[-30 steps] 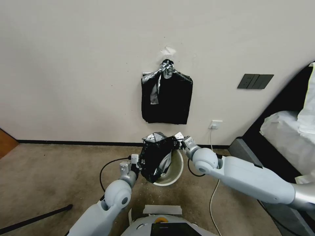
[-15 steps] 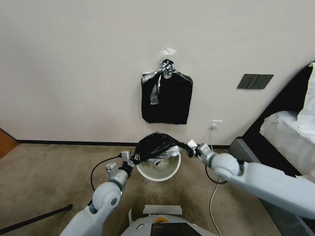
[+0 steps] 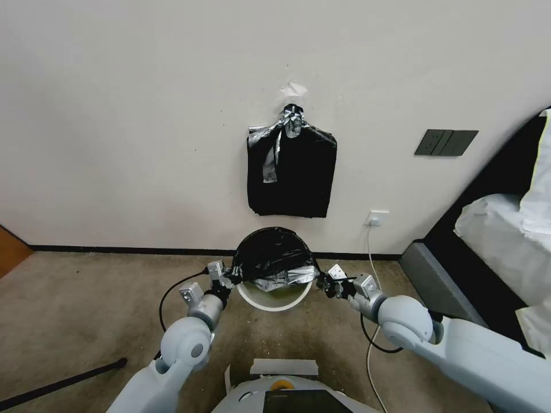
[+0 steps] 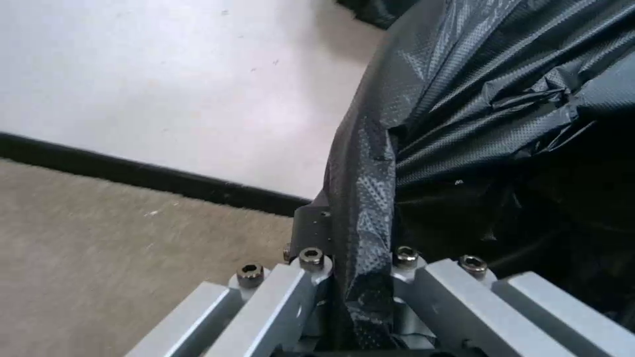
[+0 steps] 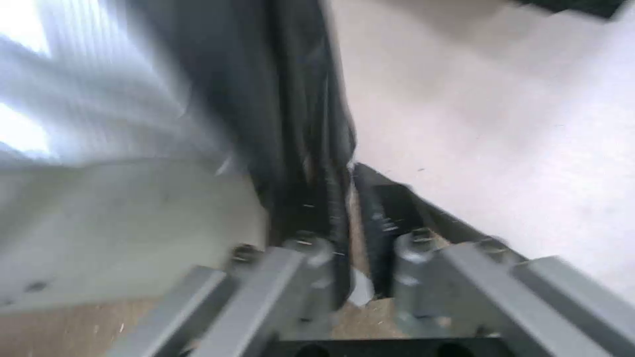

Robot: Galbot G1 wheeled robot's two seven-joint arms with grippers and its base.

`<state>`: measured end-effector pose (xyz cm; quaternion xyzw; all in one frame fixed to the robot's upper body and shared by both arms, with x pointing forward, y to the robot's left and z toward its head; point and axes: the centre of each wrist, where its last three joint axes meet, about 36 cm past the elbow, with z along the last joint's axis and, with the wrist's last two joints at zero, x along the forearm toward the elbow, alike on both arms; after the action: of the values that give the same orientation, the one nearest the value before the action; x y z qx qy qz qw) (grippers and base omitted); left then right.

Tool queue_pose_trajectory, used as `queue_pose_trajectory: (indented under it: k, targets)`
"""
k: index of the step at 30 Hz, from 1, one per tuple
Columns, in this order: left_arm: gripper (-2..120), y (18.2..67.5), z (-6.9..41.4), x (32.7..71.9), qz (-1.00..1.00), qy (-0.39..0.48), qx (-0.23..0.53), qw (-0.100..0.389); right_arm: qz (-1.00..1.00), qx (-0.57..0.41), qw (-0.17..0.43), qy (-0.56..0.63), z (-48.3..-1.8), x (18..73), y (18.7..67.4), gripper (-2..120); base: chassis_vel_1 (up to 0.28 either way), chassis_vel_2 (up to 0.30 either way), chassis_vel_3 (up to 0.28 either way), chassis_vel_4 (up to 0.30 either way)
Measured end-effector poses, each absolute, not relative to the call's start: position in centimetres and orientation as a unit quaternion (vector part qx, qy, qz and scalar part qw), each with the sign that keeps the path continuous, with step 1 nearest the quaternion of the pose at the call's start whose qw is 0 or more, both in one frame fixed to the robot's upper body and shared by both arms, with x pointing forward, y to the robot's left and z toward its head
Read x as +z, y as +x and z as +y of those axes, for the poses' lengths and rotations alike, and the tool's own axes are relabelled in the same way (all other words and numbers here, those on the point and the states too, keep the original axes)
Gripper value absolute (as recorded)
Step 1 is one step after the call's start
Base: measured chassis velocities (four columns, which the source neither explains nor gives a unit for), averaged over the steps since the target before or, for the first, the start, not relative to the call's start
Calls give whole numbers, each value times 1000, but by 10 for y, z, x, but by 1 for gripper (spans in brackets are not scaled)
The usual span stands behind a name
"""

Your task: Place a trash bag onto the trash bin.

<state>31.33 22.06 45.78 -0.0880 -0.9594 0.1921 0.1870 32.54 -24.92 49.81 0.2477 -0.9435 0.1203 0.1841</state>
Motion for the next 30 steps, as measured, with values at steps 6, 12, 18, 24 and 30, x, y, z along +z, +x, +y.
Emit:
queue_pose_trajectory:
  k: [6,12,18,24,30]
  targets:
    - [1,318,226,459,-958,-66,191,204,-949,143,162,228,-247,493,295,43,0,0,0,0]
    - [1,320,232,460,-955,-51,191,220,-953,144,124,236,-251,499,277,65,0,0,0,0]
    - [1,319,232,462,-955,-49,181,231,-936,151,77,308,-253,505,263,84,0,0,0,0]
    - [1,319,225,466,-954,-58,165,241,-906,213,28,365,-248,497,257,100,0,0,0,0]
    - [1,318,218,470,-953,-71,154,251,-885,270,0,379,-249,486,260,94,0,0,0,0]
